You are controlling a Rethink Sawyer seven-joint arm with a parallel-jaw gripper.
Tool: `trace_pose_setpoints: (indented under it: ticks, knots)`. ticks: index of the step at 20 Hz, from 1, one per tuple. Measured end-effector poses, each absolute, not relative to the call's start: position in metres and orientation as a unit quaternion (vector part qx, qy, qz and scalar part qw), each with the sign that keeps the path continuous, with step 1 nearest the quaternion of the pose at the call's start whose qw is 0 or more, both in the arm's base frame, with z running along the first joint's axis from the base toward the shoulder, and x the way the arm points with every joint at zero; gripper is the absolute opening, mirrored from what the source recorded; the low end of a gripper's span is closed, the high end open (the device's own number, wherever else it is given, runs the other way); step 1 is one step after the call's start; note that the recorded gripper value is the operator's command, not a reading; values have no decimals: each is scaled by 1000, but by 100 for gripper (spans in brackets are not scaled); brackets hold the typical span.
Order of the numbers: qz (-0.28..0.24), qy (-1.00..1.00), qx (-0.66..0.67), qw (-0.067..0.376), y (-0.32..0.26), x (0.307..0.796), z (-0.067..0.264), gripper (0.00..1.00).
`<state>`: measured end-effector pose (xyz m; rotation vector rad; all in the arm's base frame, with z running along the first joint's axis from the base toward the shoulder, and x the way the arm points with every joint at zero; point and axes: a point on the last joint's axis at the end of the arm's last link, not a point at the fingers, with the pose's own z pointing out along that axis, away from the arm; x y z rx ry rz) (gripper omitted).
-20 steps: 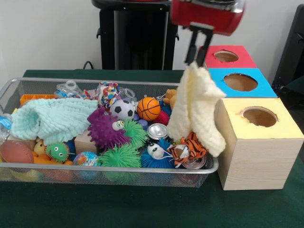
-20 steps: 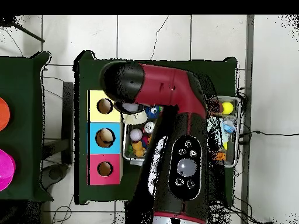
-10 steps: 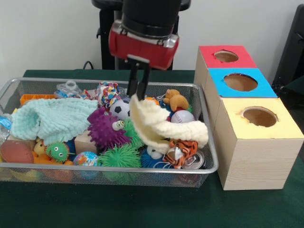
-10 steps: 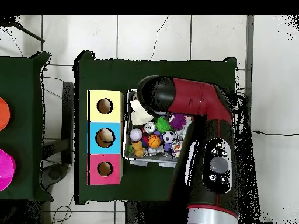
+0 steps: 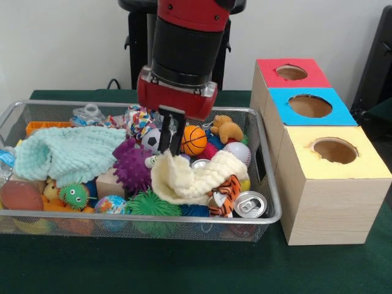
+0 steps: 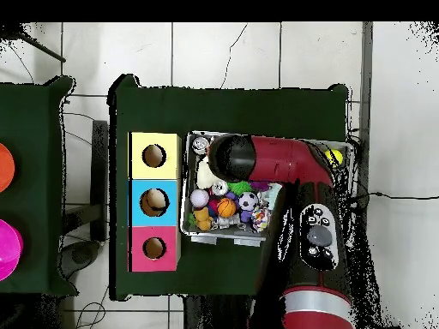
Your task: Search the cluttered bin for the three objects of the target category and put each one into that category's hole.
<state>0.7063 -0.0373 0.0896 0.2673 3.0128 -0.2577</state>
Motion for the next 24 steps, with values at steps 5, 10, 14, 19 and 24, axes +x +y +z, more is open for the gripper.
trace_pose_setpoints:
  ticks: [5, 10, 14, 19, 24]
  knots:
    - [-80, 993, 64, 57, -22, 690, 70, 0]
    - [-74, 995, 46, 57, -10, 671, 54, 0]
    - [-72, 995, 33, 62, -4, 658, 43, 0]
    - [-66, 995, 21, 65, 5, 640, 29, 0]
    - [-59, 997, 18, 56, 11, 621, 16, 0]
